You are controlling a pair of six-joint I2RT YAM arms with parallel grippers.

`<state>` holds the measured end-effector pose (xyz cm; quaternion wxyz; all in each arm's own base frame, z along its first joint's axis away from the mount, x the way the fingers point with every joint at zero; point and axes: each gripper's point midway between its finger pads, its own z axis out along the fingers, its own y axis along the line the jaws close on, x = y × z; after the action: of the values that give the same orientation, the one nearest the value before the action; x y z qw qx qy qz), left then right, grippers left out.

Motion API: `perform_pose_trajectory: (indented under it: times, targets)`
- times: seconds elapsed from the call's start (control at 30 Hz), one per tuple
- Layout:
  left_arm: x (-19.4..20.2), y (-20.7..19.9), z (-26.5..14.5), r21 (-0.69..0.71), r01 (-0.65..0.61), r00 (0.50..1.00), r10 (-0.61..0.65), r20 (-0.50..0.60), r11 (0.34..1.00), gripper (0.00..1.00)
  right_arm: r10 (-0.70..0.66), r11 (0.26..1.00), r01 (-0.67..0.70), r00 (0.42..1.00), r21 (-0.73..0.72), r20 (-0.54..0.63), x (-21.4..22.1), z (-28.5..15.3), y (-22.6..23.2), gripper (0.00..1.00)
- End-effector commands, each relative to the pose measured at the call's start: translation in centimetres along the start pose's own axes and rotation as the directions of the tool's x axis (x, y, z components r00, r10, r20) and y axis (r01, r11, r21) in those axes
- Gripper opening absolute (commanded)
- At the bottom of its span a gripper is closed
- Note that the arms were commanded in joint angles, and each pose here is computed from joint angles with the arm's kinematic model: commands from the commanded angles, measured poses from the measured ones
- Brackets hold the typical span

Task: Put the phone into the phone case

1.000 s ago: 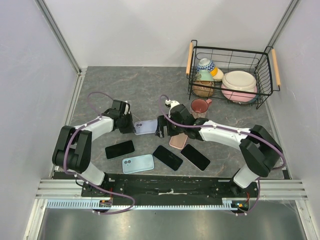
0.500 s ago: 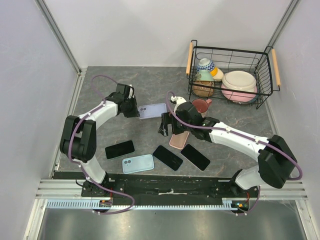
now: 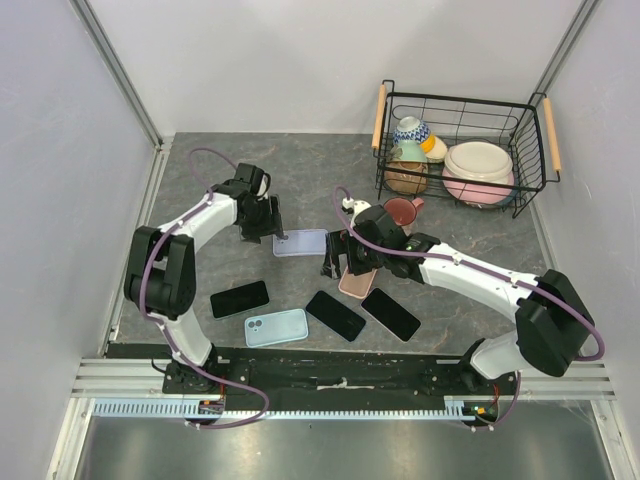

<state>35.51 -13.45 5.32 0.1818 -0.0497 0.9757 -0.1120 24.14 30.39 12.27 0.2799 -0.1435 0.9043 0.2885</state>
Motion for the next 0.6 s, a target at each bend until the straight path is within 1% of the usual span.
perform_pose_trajectory:
  times: [0.0,0.07,0.13,0.2,0.23,0.27,0.3,0.33,0.4,0.43,0.47,0.5,0.53,0.57]
  targets:
    - [-1.3,-1.0,-3.6,0.026,-0.036,0.998,0.034,0.059,0.999,0.72,0.011,1.000,-0.010,1.000,-0.020,0.019,-1.5,-0.7,1.0,0.98]
    - [-0.7,-2.2,-5.1,0.102,-0.048,0.997,0.041,0.070,0.994,0.72,0.016,1.000,-0.015,0.999,-0.021,0.044,-2.4,-1.2,1.3,0.98]
    - [1.0,-3.6,-6.1,0.206,-0.057,0.998,0.047,0.050,0.977,0.72,0.023,1.000,-0.022,0.997,-0.010,0.070,-3.1,-1.9,1.3,0.98]
    - [1.8,-4.7,-6.7,0.290,-0.067,0.997,0.051,0.059,0.955,0.72,0.034,0.999,-0.035,0.996,0.006,0.078,-3.3,-2.4,0.9,0.98]
    - [3.8,-5.3,-6.6,0.357,-0.050,0.999,0.049,0.013,0.933,0.72,0.035,0.999,-0.037,0.995,0.019,0.093,-3.5,-2.8,0.6,0.98]
    - [3.9,-6.0,-7.4,0.405,-0.065,0.998,0.051,0.046,0.912,0.72,0.042,0.998,-0.045,0.995,0.036,0.087,-3.1,-3.0,0.1,0.98]
    - [4.4,-6.3,-7.5,0.435,-0.063,0.998,0.049,0.044,0.898,0.72,0.053,0.997,-0.057,0.996,0.055,0.073,-2.4,-3.1,-0.4,0.98]
    - [6.3,-6.5,-7.4,0.478,-0.035,0.999,0.042,-0.004,0.878,0.73,0.060,0.996,-0.064,0.995,0.057,0.077,-2.1,-3.6,-0.6,0.98]
    - [7.0,-6.9,-8.0,0.517,-0.031,0.999,0.032,0.008,0.855,0.73,0.093,0.992,-0.096,0.995,0.087,0.031,0.2,-3.8,-2.0,0.98]
    - [8.2,-6.5,-7.4,0.515,-0.009,1.000,0.022,-0.018,0.857,0.73,0.101,0.991,-0.103,0.994,0.083,0.036,0.6,-4.3,-2.2,0.98]
    - [8.5,-6.5,-7.4,0.526,-0.007,1.000,0.019,-0.016,0.850,0.74,0.115,0.988,-0.114,0.993,0.101,-0.005,2.8,-4.1,-3.2,0.98]
    - [8.5,-6.8,-7.6,0.545,-0.009,1.000,0.013,-0.003,0.838,0.74,0.131,0.986,-0.128,0.991,0.111,-0.018,3.6,-4.3,-3.6,0.98]
    - [9.6,-6.7,-7.2,0.560,0.007,0.999,0.013,-0.031,0.829,0.74,0.159,0.981,-0.155,0.987,0.117,-0.026,4.4,-4.6,-3.8,0.98]
    - [10.0,-6.8,-7.0,0.571,0.013,0.999,0.011,-0.039,0.821,0.74,0.180,0.977,-0.172,0.982,0.128,-0.061,5.8,-4.6,-4.3,0.98]
